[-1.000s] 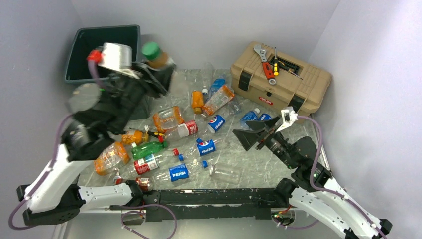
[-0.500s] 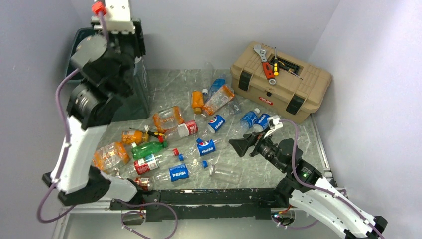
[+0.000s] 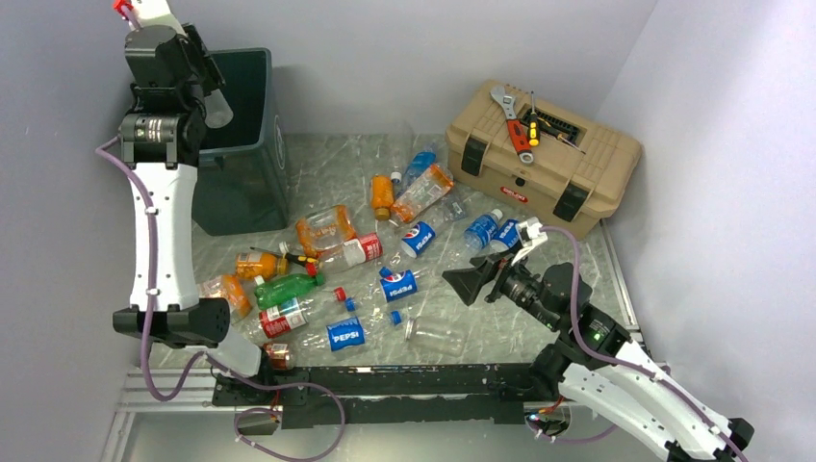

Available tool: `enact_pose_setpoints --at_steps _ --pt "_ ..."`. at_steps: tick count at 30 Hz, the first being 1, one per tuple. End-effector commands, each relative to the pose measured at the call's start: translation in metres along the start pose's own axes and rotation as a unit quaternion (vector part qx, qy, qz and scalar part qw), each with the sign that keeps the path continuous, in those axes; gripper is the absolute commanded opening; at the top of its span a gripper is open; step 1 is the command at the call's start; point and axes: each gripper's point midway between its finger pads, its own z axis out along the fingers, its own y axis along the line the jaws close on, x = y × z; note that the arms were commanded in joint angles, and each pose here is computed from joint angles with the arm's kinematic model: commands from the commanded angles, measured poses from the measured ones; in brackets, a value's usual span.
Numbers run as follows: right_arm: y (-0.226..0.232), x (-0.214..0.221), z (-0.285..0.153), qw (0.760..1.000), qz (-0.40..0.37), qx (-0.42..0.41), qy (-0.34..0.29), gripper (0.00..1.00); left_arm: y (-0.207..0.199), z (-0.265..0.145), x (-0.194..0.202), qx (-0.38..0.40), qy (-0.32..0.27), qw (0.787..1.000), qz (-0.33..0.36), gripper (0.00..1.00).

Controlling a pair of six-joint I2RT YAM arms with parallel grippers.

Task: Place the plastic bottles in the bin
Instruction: Place the plastic bottle in the trash bin, then pick up the plastic bottle at the center of the board.

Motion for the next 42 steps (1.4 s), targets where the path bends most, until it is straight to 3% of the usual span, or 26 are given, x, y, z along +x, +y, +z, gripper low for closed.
enact_pose_setpoints --at_steps 1,8,12,13,15,17,19,22,27,30,37,39,42 --pt "0.012 -0.012 -0.009 1.000 -0.019 -0.022 -0.007 1.00 -0.029 0.014 0.000 0.072 -0.007 0.996 -0.059 0.00" --pt "0.007 -0.006 -0.008 1.000 -0.016 -0.021 -0.012 1.00 -0.016 0.038 0.035 0.050 0.020 0.997 -0.048 0.01" --pt "0.006 -0.003 -0.005 1.000 -0.016 -0.018 -0.007 1.00 -0.022 0.042 0.041 0.067 0.026 0.997 -0.035 0.12" --pt "0.006 -0.003 -0.004 1.000 -0.016 -0.017 -0.006 1.00 -0.025 0.042 0.041 0.074 0.028 0.996 -0.034 0.19" --pt "0.006 -0.004 -0.004 1.000 -0.018 -0.017 -0.007 1.00 -0.027 0.038 0.037 0.083 0.024 0.996 -0.036 0.45" --pt "0.003 -0.008 -0.004 1.000 -0.021 -0.005 -0.013 1.00 -0.028 0.029 0.027 0.089 0.011 0.995 -0.042 0.60" --pt "0.001 -0.011 -0.005 1.000 -0.024 0.003 -0.015 1.00 -0.031 0.017 0.012 0.095 -0.009 0.994 -0.046 0.85" --pt "0.000 -0.016 -0.005 0.999 -0.030 0.011 -0.019 1.00 -0.051 -0.014 -0.014 0.127 -0.041 0.990 -0.037 0.99" --pt "-0.002 -0.025 -0.004 0.999 -0.035 0.031 -0.016 1.00 -0.108 -0.084 -0.022 0.205 -0.060 0.977 0.005 0.99" --pt "-0.011 -0.037 -0.007 0.996 -0.040 0.069 -0.026 1.00 -0.135 -0.126 0.007 0.267 -0.019 0.963 0.025 1.00" --pt "-0.043 -0.040 -0.008 0.985 -0.032 0.165 -0.031 1.00 -0.160 -0.193 0.145 0.372 0.147 0.912 0.092 0.99" --pt "-0.055 -0.032 -0.005 0.980 -0.016 0.194 -0.026 1.00 -0.161 -0.206 0.198 0.400 0.205 0.885 0.119 0.99" --pt "-0.085 -0.012 -0.005 0.964 0.019 0.264 -0.026 0.99 -0.160 -0.227 0.246 0.443 0.256 0.850 0.127 0.99"
